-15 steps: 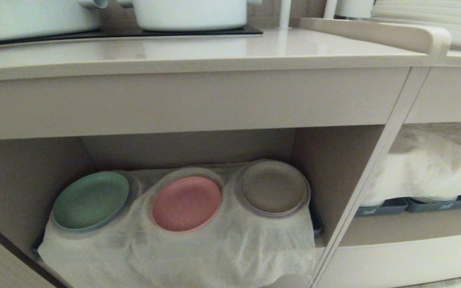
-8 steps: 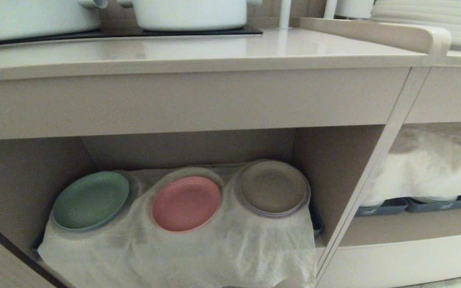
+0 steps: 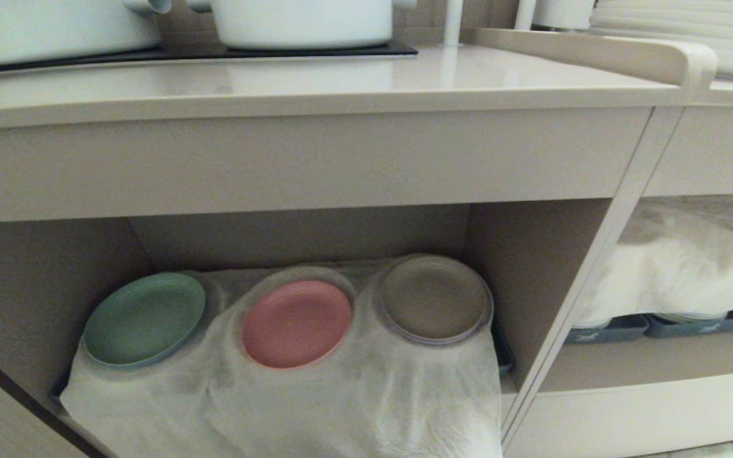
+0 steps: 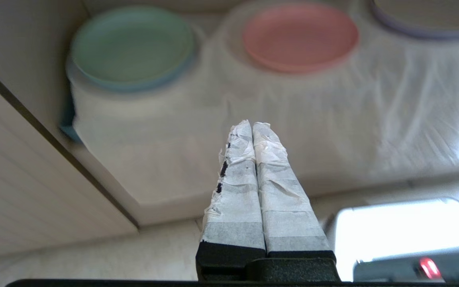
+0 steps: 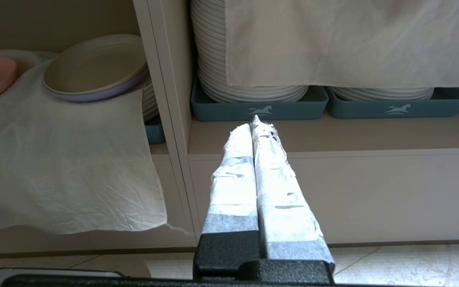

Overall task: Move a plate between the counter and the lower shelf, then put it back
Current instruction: Pick up the plate in the cupboard

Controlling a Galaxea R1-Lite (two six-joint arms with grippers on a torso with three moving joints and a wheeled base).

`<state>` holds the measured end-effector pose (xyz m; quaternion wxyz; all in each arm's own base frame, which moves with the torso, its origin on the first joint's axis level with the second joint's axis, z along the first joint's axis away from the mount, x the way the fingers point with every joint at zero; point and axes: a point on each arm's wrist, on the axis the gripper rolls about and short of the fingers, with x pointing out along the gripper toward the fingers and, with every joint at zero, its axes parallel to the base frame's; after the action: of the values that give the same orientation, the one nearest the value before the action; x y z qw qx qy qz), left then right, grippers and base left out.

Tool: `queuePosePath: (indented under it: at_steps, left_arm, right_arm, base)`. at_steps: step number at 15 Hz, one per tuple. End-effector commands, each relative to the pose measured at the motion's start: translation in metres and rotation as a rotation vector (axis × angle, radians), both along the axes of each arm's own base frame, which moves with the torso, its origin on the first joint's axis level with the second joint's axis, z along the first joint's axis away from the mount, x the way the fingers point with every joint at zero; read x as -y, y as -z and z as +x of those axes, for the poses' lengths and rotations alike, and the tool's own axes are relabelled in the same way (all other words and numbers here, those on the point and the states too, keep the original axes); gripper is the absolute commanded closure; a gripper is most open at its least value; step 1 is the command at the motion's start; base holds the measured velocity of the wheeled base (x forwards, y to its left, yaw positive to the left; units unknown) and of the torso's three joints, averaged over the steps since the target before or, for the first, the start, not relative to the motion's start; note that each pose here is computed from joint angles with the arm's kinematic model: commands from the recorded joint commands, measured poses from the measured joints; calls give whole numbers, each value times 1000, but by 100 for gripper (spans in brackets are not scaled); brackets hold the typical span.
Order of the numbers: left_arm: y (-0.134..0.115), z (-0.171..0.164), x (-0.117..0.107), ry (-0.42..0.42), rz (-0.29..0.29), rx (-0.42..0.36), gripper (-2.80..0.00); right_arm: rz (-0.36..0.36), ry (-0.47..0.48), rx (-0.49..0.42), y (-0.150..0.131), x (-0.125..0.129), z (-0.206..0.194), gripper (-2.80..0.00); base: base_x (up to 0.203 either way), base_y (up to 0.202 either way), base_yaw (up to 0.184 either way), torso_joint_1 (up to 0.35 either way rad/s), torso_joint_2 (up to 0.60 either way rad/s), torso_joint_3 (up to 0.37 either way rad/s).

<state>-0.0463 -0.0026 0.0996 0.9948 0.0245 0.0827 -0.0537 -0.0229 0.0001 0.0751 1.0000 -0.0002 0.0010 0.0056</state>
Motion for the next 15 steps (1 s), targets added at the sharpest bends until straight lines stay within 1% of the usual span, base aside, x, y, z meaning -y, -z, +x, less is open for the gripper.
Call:
queuePosePath:
  at_steps: [1, 6, 8, 10, 13, 15]
  left_arm:
    - [-8, 3, 0, 19, -3, -66, 0]
    - [-30, 27, 2, 112, -33, -244, 0]
    - [-37, 42, 3, 132, -46, -330, 0]
    - [-41, 59, 3, 142, -54, -400, 0]
    - [-42, 90, 3, 162, -66, -447, 0]
    - [-37, 114, 3, 166, -71, -471, 0]
  right_arm:
    - [-1, -1, -1, 0, 0, 0, 0]
    - [-1, -1, -1, 0, 0, 0, 0]
    - [0, -2, -2, 0, 0, 0, 0]
    - [-1, -1, -1, 0, 0, 0, 0]
    - [0, -1, -1, 0, 0, 0, 0]
    - [-1, -1, -1, 0, 0, 0, 0]
  base:
    - [0, 0, 0, 0, 0, 0]
    - [0, 0, 0, 0, 0, 0]
    - [0, 0, 0, 0, 0, 0]
    - [0, 0, 0, 0, 0, 0]
    - [0, 0, 0, 0, 0, 0]
    - [0, 0, 0, 0, 0, 0]
